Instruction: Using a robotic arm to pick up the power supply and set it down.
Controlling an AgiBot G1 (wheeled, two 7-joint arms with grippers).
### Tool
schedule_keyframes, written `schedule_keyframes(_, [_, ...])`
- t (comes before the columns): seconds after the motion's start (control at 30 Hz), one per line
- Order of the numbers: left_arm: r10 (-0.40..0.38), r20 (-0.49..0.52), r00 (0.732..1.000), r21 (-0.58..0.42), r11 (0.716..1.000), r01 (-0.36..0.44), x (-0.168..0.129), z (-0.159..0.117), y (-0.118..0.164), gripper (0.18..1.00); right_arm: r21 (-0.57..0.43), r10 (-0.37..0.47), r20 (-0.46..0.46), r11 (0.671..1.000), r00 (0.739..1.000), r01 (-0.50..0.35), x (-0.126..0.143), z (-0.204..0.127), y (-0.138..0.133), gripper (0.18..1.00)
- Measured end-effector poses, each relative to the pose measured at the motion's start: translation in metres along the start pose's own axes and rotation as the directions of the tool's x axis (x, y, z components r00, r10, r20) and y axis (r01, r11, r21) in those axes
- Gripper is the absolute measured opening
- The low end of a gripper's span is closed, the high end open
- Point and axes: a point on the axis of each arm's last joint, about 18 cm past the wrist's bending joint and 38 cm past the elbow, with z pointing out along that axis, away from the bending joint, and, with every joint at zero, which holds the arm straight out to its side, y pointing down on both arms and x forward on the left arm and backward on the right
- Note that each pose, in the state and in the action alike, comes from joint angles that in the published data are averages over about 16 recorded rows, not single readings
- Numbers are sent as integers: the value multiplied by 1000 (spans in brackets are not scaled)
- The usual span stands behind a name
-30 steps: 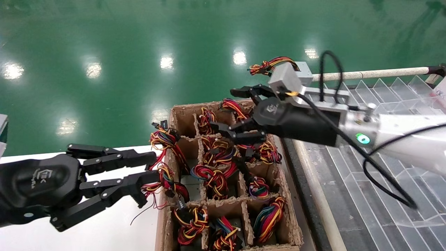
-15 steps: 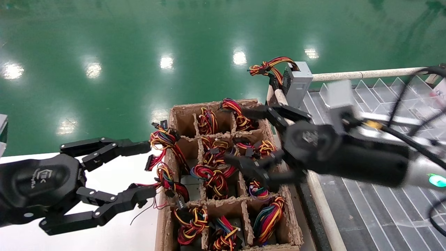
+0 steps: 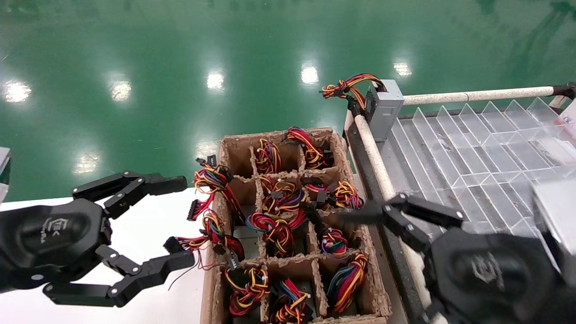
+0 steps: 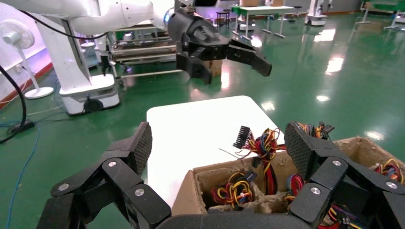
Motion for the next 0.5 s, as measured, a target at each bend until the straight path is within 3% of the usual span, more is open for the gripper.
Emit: schedule_keyframes(0.5, [0, 0, 1000, 0, 1000, 0, 0, 0, 0, 998, -2, -1, 6, 1000, 1000, 1, -3, -2, -1, 1000])
